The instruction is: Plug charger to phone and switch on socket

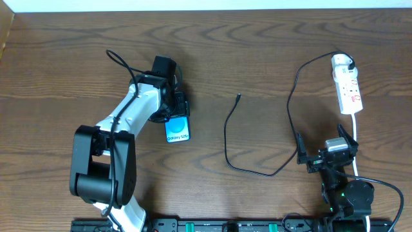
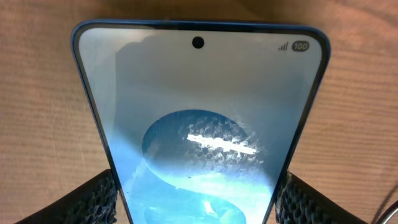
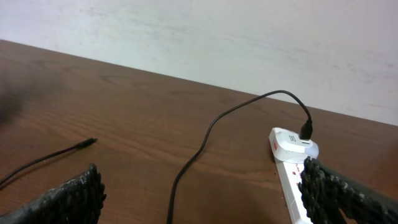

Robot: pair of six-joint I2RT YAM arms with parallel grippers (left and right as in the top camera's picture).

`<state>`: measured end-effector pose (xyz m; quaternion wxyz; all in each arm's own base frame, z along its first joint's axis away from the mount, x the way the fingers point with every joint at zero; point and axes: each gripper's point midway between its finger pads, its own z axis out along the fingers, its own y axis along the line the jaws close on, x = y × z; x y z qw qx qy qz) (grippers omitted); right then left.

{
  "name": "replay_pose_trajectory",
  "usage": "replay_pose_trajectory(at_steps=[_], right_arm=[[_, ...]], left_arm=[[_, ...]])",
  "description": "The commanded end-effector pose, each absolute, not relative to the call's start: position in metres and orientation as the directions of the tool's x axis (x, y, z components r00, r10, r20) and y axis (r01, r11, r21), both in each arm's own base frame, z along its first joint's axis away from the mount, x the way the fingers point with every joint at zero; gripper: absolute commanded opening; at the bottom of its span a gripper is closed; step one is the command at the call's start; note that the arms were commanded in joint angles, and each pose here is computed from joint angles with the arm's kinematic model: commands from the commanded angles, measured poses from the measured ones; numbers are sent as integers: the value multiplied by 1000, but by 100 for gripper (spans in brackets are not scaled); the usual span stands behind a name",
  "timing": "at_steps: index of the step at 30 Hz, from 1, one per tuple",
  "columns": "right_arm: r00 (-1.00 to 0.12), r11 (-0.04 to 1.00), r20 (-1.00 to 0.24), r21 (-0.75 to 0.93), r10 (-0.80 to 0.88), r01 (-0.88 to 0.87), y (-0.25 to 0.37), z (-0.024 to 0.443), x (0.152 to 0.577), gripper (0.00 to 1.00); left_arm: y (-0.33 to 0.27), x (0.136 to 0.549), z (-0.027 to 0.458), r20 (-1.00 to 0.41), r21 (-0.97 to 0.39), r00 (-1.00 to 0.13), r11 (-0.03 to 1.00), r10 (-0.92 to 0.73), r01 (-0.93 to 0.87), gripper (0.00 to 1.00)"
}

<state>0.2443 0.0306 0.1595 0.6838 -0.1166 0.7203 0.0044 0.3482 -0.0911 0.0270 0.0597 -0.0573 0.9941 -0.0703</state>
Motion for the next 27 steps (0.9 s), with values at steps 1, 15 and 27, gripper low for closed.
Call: replay_pose_trajectory(at_steps=[1,15,27], right_arm=[[-37,973,-986,-152,-161,-176,31,159,244,99],[-37,973,-986,-152,-161,-176,31,159,244,99],[-37,973,-986,-152,-161,-176,31,159,244,99]], left_arm=[[-93,355,42,-146,-164,-981,981,-128,-104,66],[-84,348,-5,-76,-94,-989,988,-128,-120,68],[-83,333,-39,25,-60,-992,991,-122,-123,79]])
